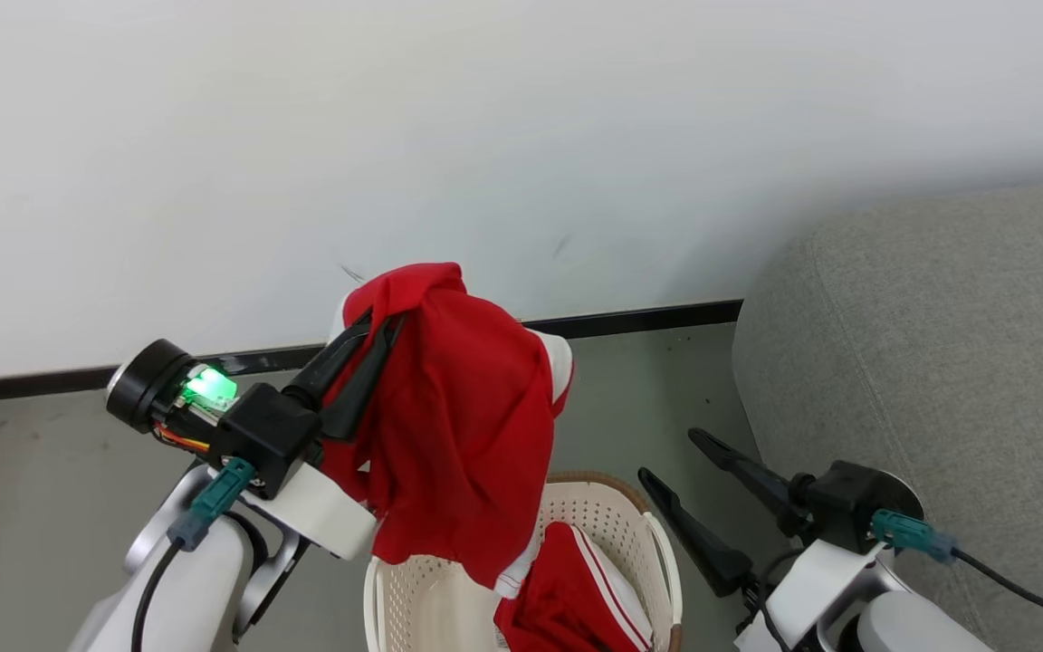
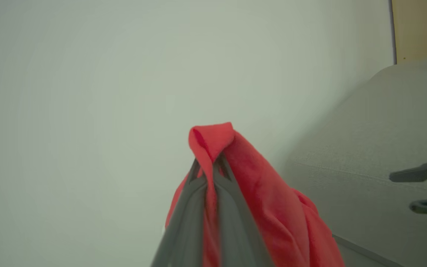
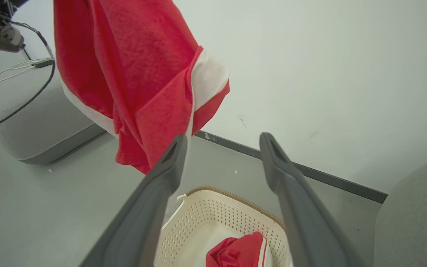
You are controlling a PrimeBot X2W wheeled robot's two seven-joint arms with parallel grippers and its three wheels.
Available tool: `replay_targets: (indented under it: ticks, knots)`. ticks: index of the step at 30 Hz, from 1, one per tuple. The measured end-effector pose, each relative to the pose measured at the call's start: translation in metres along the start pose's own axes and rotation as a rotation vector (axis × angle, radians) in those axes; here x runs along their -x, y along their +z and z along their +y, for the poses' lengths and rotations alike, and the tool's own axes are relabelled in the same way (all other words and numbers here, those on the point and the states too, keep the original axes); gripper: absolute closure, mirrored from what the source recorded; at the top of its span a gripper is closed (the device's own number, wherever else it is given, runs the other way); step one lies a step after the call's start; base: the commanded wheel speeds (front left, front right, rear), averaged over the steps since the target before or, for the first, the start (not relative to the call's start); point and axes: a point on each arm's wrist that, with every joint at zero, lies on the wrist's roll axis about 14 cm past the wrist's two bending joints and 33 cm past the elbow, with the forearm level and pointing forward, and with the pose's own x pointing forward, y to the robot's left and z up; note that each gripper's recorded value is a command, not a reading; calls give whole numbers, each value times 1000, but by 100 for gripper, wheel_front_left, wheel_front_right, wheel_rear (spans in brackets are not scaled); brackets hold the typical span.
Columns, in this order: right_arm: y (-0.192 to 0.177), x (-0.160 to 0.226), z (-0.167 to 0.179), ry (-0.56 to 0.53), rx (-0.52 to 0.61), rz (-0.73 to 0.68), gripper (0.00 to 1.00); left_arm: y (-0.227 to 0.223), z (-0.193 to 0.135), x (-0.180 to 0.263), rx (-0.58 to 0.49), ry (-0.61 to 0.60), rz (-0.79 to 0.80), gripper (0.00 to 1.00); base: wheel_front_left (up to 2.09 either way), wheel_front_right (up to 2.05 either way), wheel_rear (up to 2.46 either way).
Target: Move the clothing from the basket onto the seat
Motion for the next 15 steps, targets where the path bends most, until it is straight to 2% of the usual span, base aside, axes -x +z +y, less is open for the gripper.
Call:
replay_targets:
  ticks: [7, 12, 15]
  knots:
    - [1, 10, 9, 50, -34, 18, 0, 30, -25, 1, 10, -57, -59, 100, 0, 0, 0]
    - [-3, 12, 41, 137, -123, 39, 0, 48, -42, 3, 8, -106, -91, 100, 0, 0, 0]
    - [3, 7, 48, 177, -142, 35, 0, 58, -52, 5, 11, -129, -111, 100, 0, 0, 0]
